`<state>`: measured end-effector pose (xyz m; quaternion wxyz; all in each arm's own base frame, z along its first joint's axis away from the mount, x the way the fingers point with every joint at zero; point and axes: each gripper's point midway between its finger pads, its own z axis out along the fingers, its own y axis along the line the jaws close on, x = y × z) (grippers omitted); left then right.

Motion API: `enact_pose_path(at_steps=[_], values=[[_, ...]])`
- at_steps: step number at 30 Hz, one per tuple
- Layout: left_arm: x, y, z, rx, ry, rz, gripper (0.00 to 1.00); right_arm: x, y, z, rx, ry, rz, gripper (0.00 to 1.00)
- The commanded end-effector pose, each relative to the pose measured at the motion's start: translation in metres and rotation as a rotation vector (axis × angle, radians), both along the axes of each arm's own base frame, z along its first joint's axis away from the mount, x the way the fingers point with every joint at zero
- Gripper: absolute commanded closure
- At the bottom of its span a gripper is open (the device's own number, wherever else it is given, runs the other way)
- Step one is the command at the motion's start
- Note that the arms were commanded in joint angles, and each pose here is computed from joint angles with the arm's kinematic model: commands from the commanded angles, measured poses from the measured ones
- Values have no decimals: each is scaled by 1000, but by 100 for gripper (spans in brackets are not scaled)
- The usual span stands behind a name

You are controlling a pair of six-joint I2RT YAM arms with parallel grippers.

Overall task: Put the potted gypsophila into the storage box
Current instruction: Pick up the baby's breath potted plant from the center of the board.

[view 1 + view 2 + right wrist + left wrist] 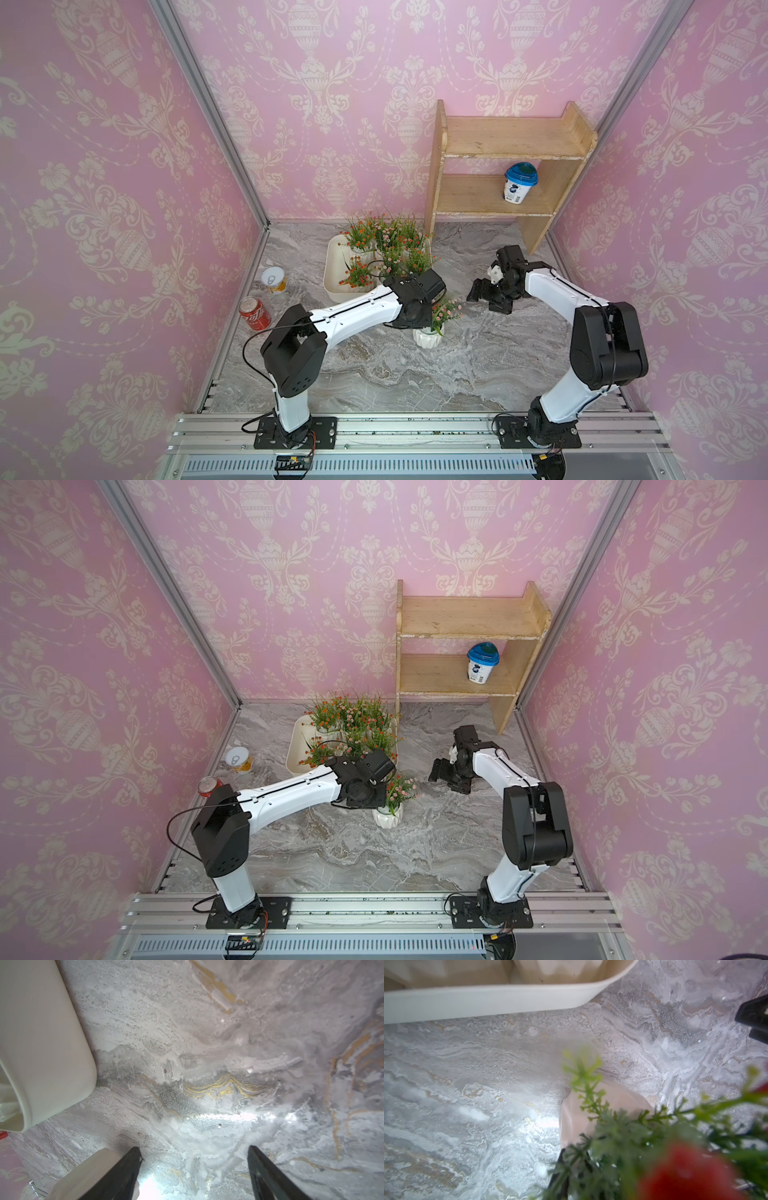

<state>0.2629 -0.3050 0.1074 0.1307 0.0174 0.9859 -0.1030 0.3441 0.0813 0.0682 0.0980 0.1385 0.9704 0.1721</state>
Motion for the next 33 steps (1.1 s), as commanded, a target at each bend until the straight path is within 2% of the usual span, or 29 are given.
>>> enact_pose_path(at_steps=[1, 7, 15, 19, 23, 28, 33], values=[[-10, 21, 19, 6, -31, -7, 100, -14, -3, 1, -23, 21, 1, 17], [-23, 71, 28, -1, -34, 89, 100, -21, -5, 5, -28, 16, 7, 17], [-38, 176, 52, -12, -74, 298, 100, -21, -4, 12, -24, 7, 4, 17], [-45, 215, 64, 8, -84, 365, 100, -21, -3, 12, -23, 6, -1, 17], [-50, 243, 71, 35, -84, 422, 100, -22, -1, 13, -24, 5, 2, 17], [-48, 261, 70, 12, -57, 477, 100, -21, -1, 15, -26, 2, 3, 17], [-31, 286, 81, 4, -89, 549, 100, -17, 4, 23, -17, -18, 7, 17]])
